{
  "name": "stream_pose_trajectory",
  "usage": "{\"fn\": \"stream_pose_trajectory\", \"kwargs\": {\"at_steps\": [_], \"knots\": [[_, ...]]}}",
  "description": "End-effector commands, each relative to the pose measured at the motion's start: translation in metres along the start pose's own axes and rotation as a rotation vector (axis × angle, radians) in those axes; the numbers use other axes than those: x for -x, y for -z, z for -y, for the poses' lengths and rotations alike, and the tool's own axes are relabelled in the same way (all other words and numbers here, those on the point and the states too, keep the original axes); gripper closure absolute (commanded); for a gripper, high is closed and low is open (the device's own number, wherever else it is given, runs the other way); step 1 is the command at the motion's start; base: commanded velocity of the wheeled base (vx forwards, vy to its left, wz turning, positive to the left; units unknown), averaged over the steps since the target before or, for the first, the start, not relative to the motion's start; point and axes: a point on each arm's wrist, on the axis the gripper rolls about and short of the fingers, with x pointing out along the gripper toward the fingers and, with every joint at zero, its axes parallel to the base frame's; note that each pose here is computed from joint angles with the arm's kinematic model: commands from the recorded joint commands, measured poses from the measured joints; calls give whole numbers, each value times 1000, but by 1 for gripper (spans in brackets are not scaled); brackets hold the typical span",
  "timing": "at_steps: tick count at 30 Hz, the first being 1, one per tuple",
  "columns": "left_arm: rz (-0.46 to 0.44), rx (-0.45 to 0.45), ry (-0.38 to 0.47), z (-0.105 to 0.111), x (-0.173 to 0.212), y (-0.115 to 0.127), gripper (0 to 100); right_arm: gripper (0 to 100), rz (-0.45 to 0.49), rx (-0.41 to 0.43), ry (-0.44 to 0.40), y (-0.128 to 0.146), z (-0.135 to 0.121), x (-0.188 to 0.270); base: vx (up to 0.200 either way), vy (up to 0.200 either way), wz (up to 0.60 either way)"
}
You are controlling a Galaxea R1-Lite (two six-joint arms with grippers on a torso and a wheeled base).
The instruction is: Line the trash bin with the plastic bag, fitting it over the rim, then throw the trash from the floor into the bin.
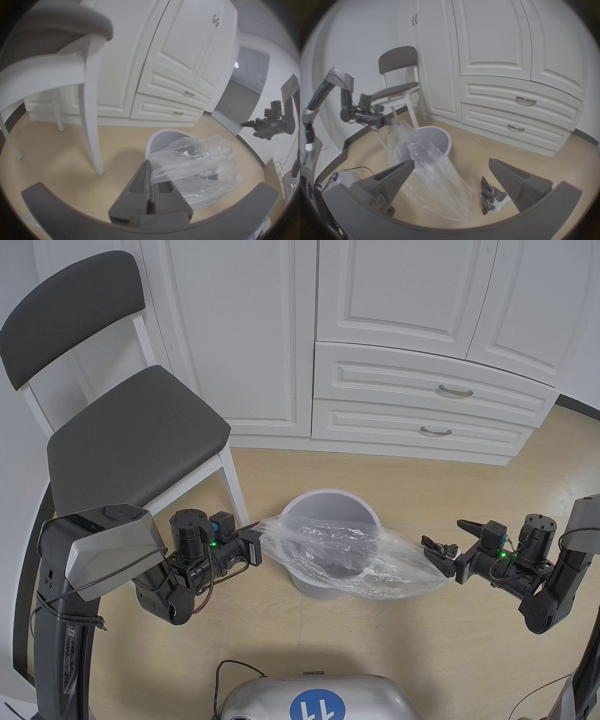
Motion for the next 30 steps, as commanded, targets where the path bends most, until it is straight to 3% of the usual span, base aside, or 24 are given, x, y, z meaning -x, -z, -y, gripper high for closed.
{"fn": "stream_pose_trajectory", "kwargs": {"at_steps": [1, 8, 14, 19, 25, 26, 30], "knots": [[-4, -9, 81, 32, 9, 3, 100, 0, -6, 17, 37, -9, -37, -18, 0, 0, 0], [-18, -8, 83, 36, 17, -6, 100, 0, -20, 29, 76, -12, -56, -24, 0, 0, 0], [-160, 21, 45, 23, 16, 6, 100, 0, -36, 36, 58, -10, -63, -22, 0, 0, 0], [-166, 33, 6, 5, 6, 11, 100, 0, -47, 44, 60, -10, -66, -17, 0, 0, 0], [-162, 40, -25, -11, 2, 16, 100, 0, -98, 121, 56, -1, -79, -12, 0, 0, 0], [-157, 39, -29, -13, 2, 15, 100, 0, -124, 159, 62, 4, -85, -13, 0, 0, 0], [-158, 42, -35, -16, 2, 16, 100, 0, -188, 178, 18, 22, -107, -19, 0, 0, 0]]}}
